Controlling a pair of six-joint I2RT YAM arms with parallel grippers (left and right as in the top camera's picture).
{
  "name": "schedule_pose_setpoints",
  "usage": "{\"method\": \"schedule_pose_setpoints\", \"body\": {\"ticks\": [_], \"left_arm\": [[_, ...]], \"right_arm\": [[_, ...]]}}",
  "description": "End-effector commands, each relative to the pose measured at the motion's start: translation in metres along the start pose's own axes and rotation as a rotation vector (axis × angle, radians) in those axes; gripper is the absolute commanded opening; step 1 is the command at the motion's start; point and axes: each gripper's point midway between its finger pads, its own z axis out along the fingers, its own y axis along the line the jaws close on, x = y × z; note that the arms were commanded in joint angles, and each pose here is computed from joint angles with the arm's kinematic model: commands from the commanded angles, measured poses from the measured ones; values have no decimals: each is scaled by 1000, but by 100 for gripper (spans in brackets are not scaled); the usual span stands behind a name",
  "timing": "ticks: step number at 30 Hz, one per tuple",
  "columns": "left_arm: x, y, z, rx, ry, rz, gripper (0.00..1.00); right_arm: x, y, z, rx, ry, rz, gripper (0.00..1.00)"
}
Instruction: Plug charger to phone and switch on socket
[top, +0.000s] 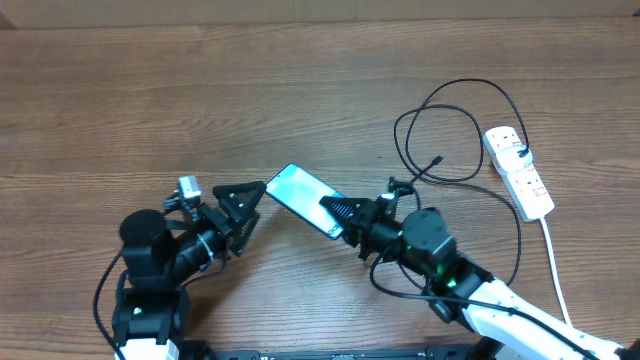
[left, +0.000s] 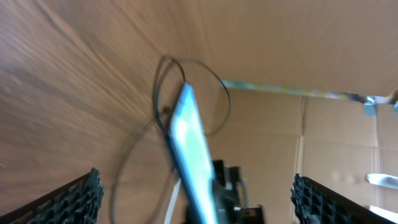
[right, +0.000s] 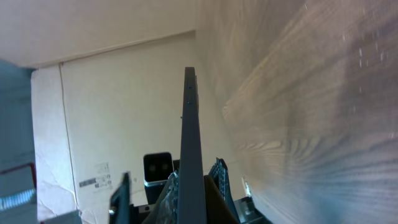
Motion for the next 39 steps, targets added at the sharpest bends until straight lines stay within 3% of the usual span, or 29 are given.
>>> {"method": "schedule_pose_setpoints", "body": {"ticks": [1, 3, 10, 20, 29, 34, 39], "left_arm": [[11, 4, 14, -24, 29, -182, 100], [17, 9, 22, -53, 32, -225, 99], [35, 27, 44, -142, 35, -308, 82], [19, 27, 47, -130, -28, -309, 63], [15, 28, 47, -133, -53, -305, 36], [17, 27, 47, -131, -40, -319, 15], [20, 27, 47, -130, -25, -336, 4]], "right_arm": [[-2, 8, 6, -54, -92, 70, 4], [1, 8, 10, -71, -101, 69, 4], [16, 6, 23, -98, -40, 61, 4], [41, -11, 23, -12, 109, 50, 4], [53, -6, 22, -29, 176, 51, 4], [49, -10, 22, -15, 155, 55, 4], [45, -12, 23, -7, 131, 58, 4]]}}
